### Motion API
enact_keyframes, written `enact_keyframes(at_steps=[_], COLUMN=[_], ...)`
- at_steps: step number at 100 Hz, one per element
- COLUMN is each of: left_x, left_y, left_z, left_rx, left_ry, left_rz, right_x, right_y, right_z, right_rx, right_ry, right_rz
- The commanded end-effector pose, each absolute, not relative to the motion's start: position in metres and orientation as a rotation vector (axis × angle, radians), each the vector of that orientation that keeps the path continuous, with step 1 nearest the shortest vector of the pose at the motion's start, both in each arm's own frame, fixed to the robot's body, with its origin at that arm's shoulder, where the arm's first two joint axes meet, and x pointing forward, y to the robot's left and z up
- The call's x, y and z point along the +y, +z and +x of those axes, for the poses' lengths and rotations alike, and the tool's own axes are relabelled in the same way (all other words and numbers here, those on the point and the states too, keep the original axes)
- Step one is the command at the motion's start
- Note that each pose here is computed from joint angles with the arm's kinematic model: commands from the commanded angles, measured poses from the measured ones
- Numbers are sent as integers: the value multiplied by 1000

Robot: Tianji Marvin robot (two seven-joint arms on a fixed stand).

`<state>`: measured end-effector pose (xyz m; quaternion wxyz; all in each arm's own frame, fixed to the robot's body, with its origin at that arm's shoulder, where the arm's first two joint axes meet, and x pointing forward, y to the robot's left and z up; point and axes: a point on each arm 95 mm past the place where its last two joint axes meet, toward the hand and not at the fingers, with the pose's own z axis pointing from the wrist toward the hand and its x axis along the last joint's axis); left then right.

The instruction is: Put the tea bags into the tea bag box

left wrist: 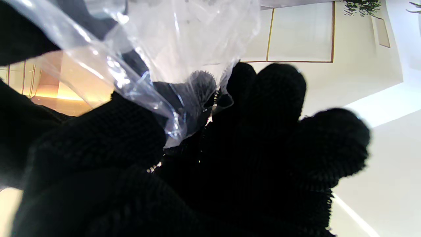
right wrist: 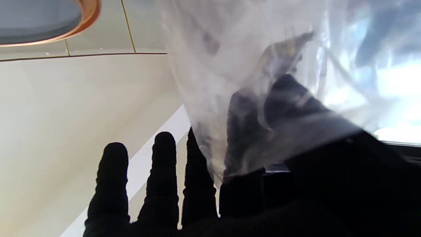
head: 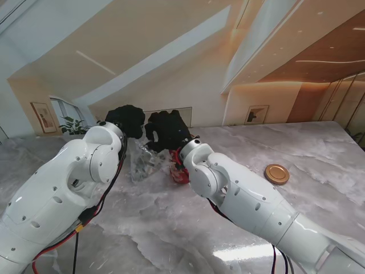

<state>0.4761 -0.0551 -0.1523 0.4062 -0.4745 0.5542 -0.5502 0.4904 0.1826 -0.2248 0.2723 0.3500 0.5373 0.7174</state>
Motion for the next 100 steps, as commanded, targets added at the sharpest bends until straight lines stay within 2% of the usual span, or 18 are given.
enact_keyframes(at_steps=[1, 100], left_x=[-58, -47], left_y=[-153, -153], left_z=[476, 480], left_rx=[1412, 1371], left_ry=[-1386, -1360], left_rz=[-1203, -1209], right_x=[186, 173], right_y=[-224, -209], right_z=[487, 469], right_rx=[1450, 1323], right_ry=[1949, 2095], right_rz=[952, 1063])
